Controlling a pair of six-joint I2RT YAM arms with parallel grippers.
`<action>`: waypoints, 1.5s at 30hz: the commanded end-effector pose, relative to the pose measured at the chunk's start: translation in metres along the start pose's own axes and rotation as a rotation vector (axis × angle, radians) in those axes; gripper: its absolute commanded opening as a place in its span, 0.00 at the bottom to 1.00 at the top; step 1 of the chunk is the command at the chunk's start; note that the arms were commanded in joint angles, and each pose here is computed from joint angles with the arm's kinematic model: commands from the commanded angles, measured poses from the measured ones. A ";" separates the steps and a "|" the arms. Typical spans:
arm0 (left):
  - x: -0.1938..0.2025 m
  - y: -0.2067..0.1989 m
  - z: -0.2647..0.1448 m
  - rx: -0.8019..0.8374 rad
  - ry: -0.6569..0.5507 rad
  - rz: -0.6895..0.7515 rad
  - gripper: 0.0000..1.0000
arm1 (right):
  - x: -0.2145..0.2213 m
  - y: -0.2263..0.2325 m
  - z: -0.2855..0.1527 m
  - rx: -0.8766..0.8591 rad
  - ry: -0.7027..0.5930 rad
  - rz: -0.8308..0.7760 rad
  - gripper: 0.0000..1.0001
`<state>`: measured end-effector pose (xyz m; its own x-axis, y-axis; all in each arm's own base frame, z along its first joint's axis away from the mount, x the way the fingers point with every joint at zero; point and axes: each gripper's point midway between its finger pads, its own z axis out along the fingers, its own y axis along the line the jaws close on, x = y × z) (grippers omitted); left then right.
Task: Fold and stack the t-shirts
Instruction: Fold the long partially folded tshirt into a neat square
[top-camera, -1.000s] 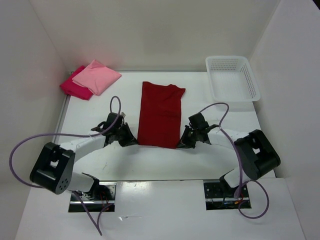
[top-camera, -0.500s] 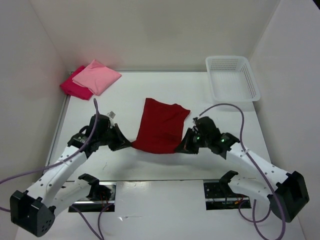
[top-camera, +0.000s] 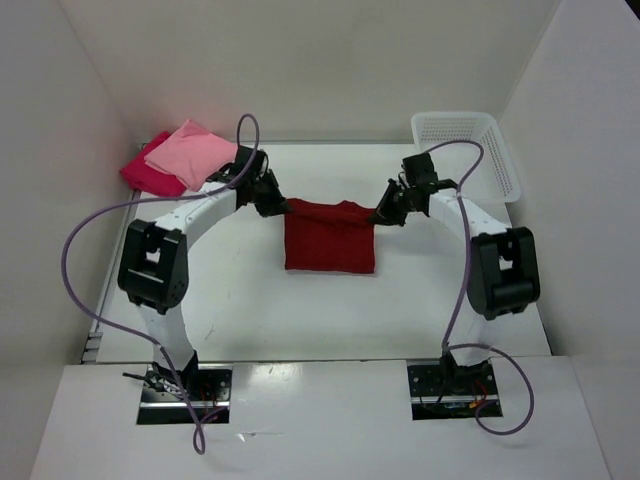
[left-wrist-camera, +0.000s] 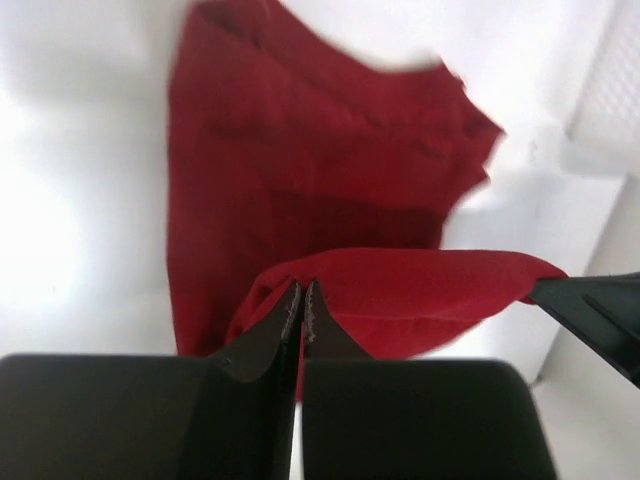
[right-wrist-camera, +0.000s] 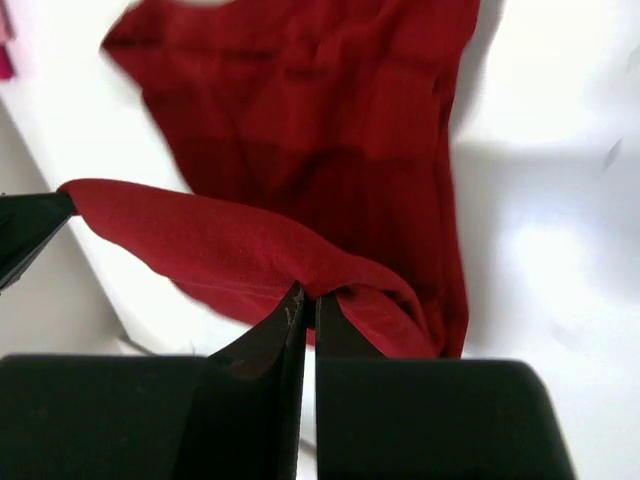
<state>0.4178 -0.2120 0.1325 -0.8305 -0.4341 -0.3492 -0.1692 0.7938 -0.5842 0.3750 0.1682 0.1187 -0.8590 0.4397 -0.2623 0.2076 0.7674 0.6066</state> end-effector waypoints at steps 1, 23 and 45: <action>-0.050 0.008 0.021 -0.031 -0.113 0.000 0.00 | -0.047 0.003 0.018 0.006 -0.076 -0.069 0.00; -0.102 -0.038 -0.015 0.206 -0.320 -0.050 0.59 | -0.109 0.070 0.006 -0.081 -0.246 -0.126 0.48; 0.153 0.078 0.057 0.018 0.180 -0.120 0.52 | 0.072 -0.075 0.089 0.160 0.062 0.046 0.00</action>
<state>0.3649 -0.2571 0.0373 -0.8399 -0.4762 -0.2602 -0.1534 0.6683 -0.7279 0.3620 0.1995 0.0192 -0.8746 0.4442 -0.1944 0.2593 0.7672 0.5867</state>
